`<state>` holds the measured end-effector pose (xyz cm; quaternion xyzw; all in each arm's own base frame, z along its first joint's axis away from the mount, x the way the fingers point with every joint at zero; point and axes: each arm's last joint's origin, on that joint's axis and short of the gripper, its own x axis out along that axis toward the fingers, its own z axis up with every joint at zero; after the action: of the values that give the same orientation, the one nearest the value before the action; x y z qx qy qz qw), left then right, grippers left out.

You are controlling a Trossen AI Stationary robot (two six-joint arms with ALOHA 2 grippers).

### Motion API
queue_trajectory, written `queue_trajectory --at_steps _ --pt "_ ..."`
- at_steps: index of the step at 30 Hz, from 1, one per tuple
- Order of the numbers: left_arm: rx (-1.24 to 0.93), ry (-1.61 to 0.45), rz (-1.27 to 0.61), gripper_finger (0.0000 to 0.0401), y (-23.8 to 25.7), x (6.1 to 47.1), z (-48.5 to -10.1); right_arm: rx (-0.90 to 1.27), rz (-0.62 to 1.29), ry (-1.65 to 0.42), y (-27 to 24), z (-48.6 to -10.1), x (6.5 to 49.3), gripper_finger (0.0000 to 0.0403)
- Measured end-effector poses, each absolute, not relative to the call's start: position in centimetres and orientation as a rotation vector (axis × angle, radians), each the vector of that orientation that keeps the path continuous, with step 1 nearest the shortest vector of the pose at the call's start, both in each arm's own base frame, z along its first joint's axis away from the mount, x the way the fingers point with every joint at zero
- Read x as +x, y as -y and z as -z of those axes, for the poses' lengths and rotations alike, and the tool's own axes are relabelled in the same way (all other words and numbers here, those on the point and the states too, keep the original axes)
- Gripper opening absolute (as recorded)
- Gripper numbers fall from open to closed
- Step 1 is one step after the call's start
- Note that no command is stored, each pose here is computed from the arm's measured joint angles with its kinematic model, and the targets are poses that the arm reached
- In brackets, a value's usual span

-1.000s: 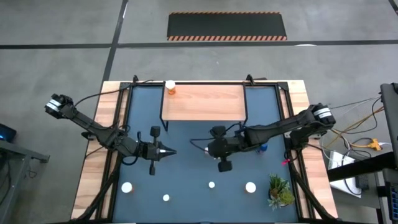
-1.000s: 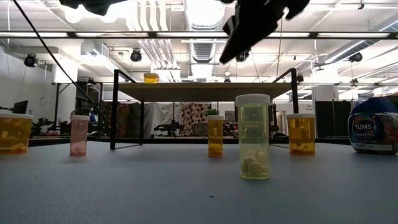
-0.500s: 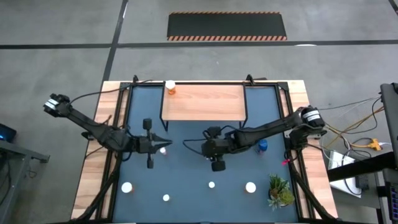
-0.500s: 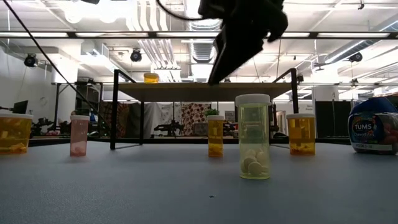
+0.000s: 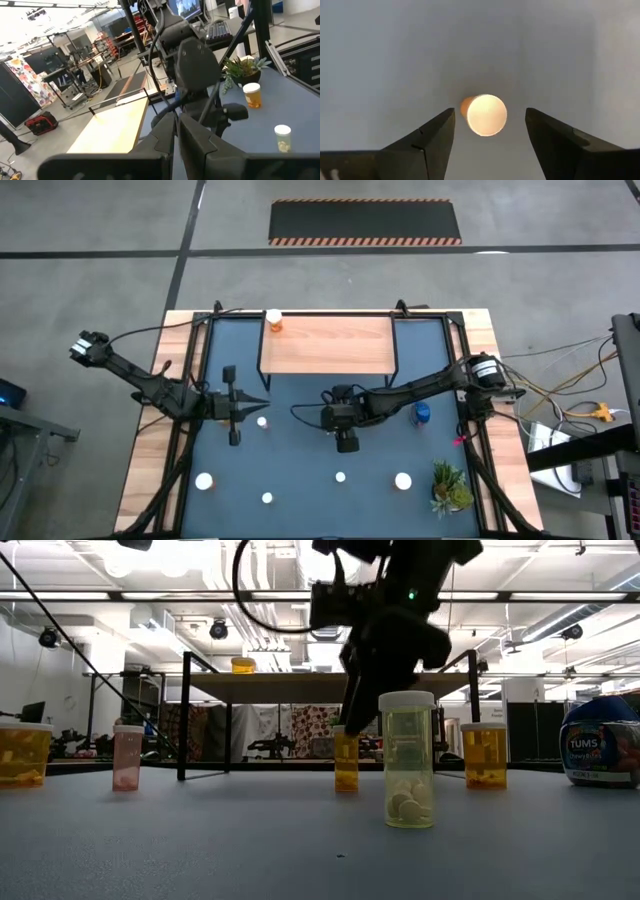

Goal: Pick and place medicine bottles onto shelf by color
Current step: Put the small pill bottle on the shelf

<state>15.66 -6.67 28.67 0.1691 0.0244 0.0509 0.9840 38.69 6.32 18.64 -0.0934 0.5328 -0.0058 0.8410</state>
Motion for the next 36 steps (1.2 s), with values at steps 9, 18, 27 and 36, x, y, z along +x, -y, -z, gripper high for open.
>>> queue_trajectory --at_steps 9,18,27,36 --pt "0.342 -0.052 -0.103 0.0008 6.7 15.7 -28.6 -0.195 0.014 -1.127 -6.3 -18.4 38.8 0.0221" --pt "0.346 -0.059 -0.101 0.0008 6.7 15.8 -28.5 -0.195 0.007 -1.152 -6.3 -17.5 39.0 0.0170" --pt "0.353 -0.068 -0.100 0.0008 6.8 16.0 -28.3 -0.179 -0.018 -1.161 -6.4 -17.2 39.1 0.0107" --pt "0.353 -0.069 -0.099 0.0008 6.9 16.0 -28.3 -0.169 -0.015 -1.167 -6.3 -17.3 39.0 0.0098"
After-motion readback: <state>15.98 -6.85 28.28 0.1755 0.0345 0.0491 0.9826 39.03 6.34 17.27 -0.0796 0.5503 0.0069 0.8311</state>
